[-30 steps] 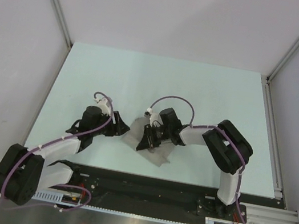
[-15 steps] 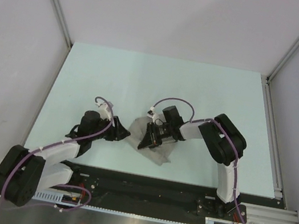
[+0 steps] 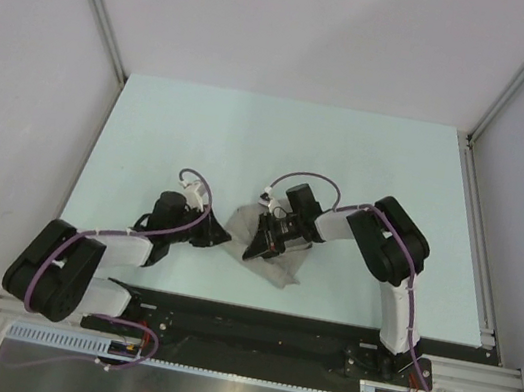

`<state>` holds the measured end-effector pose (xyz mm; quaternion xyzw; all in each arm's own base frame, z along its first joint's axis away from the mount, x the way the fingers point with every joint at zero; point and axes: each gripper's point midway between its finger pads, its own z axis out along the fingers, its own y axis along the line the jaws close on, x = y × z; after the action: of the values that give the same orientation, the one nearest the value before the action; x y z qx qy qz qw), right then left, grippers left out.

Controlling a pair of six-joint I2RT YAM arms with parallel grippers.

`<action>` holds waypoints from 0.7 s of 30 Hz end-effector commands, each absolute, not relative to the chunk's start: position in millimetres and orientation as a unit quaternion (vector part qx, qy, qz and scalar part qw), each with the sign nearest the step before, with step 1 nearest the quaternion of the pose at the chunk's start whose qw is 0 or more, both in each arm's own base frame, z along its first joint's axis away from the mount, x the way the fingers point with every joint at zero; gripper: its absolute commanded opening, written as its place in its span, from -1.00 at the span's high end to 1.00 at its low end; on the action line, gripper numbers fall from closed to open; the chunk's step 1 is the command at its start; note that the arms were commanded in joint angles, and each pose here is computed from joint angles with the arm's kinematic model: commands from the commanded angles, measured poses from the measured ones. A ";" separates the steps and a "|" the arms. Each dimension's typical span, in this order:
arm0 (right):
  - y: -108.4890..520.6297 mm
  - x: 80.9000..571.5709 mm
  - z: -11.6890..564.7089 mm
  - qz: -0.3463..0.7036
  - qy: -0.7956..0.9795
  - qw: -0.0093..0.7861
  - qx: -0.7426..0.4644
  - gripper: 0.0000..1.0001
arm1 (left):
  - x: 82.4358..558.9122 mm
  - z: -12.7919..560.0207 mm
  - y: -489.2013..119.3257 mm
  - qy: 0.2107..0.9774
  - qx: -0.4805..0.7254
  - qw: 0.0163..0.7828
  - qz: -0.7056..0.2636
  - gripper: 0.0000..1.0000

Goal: Fold the napkin, place the utensils inside, and roll it up
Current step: Roll the napkin with the utensil

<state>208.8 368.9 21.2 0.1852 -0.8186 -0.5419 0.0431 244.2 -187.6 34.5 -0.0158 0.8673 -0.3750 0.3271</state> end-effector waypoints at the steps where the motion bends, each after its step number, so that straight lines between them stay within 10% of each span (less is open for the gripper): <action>1: 347.5 215.9 -15.4 -0.474 -0.868 0.044 0.141 0.59 | 261.3 47.8 -196.7 0.856 -0.004 0.345 -0.384 0.67; 11: 346.6 231.9 34.7 -0.459 -0.868 -0.011 0.189 -0.31 | 267.6 30.5 -192.4 0.889 -0.011 0.302 -0.345 1.00; 21: 333.9 248.0 72.0 -0.296 -0.882 -0.210 0.301 -0.51 | 269.5 18.2 -193.8 0.903 -0.017 0.270 -0.334 1.00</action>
<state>240.3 341.8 63.8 0.2397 -0.8754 -0.4050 -0.1107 264.8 -199.6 29.9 -0.0188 0.8898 -0.3623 0.2770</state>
